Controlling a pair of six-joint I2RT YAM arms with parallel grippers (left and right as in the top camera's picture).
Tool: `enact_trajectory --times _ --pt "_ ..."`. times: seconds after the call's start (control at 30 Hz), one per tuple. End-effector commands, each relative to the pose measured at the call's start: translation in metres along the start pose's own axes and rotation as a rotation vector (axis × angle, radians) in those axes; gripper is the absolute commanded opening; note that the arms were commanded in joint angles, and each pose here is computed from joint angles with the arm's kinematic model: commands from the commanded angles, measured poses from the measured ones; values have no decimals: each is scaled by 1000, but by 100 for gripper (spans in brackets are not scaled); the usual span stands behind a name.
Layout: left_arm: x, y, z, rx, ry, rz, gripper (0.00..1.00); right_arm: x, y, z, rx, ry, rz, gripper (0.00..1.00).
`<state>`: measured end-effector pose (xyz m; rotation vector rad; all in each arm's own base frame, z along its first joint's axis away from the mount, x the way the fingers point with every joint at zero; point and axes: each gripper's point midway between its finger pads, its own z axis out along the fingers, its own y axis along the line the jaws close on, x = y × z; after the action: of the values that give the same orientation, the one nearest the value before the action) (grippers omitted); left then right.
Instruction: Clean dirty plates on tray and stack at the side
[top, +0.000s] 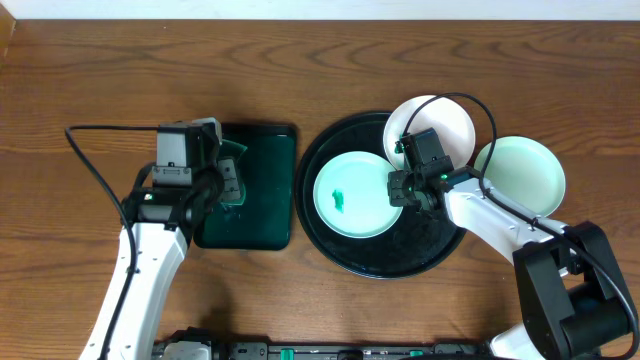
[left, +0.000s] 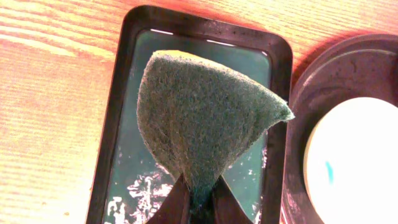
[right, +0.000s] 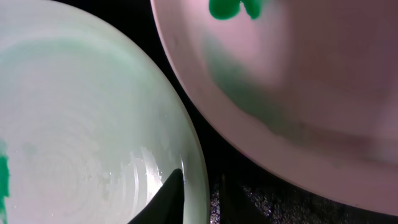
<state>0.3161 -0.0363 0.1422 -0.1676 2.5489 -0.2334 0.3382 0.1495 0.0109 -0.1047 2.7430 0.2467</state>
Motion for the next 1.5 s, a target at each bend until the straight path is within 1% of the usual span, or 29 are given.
enact_trajectory --times 0.0,0.1,0.17,0.3,0.33,0.37,0.47,0.6,0.73,0.87,0.9,0.97,1.07,1.17,1.27,1.37,1.43,1.47 --pt "-8 -3 -10 5 -25 3 7 1 -4 1 4 2 24 19" --pt "-4 -2 -8 1 -7 -2 7 1 -4 1 4 3 24 22" --pt "-3 -2 -8 0 -3 -3 7 1 -4 1 4 5 23 22" --pt "-2 -2 -8 -1 1 -3 7 3 -5 1 7 14 24 4" --pt "-2 -2 -8 -1 2 -3 7 4 -5 1 8 15 24 2" --pt "-2 -2 -8 -1 3 -3 7 4 -5 1 9 17 25 1" --pt "0 -1 -7 -3 12 -4 7 5 -6 -2 14 24 48 2" --pt "3 0 -6 -6 21 -5 7 5 -7 -18 28 52 129 2" --pt "2 0 -6 -6 20 -5 7 5 -6 -31 31 61 135 2" --pt "2 0 -6 -6 21 -5 7 7 -7 -32 34 69 134 2" --pt "2 0 -6 -6 21 -5 7 7 -7 -32 34 69 134 4" --pt "2 0 -6 -6 21 -5 7 6 -7 -32 37 63 133 14" --pt "2 0 -6 -6 21 -5 7 4 -8 -30 45 54 132 22" --pt "3 0 -5 -6 23 -5 7 6 -11 -24 59 62 131 25" --pt "4 0 -4 -8 30 -6 7 8 -13 -17 71 72 127 25" --pt "5 1 -2 -10 38 -7 7 9 -14 -12 76 75 126 23" --pt "6 1 0 -11 44 -7 7 9 -14 -9 77 78 125 16" --pt "6 1 0 -11 45 -7 7 9 -14 -8 77 79 125 11"
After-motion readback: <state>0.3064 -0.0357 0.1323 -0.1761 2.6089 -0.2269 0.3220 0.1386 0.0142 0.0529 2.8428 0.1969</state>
